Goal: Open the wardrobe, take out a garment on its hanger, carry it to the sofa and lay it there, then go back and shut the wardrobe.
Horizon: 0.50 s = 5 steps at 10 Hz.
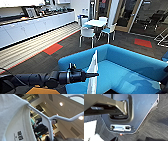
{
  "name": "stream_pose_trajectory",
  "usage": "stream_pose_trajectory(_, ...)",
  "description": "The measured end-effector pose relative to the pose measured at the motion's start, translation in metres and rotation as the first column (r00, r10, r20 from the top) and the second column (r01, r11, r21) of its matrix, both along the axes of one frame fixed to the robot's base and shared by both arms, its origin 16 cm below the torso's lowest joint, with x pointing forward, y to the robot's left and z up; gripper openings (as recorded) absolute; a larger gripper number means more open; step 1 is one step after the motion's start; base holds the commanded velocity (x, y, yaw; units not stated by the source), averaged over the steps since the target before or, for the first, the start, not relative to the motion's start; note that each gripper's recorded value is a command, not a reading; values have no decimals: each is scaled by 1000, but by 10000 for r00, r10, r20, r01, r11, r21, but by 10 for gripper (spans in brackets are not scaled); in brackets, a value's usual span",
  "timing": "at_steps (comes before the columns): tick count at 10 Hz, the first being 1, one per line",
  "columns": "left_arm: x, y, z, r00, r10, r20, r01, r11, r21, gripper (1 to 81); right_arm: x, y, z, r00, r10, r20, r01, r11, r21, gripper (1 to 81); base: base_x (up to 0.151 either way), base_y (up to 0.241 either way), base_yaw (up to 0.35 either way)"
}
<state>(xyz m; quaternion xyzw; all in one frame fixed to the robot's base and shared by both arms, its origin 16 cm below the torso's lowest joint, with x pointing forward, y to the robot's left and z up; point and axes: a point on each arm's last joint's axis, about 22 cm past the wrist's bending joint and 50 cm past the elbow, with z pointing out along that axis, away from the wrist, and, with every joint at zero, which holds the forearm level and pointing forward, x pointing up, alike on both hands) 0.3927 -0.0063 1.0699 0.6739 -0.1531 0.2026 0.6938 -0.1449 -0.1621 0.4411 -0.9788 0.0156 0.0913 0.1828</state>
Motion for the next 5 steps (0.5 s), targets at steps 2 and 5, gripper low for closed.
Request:
stream_pose_trajectory(2, -2, 0, 0, 10000, -28, -20, 28, 10000, -12, 10, 1, 0, 0, 10000, 36, 7, -36, 10000, 5, 811, 0, 0, -232)
stream_pose_trajectory(5, -1, 1, -1, 10000, 7, -19, -6, 10000, 15, 10, 2, 0, -1, 10000, 45, 9, -45, 10000, -1, 811, 0, 0, -232)
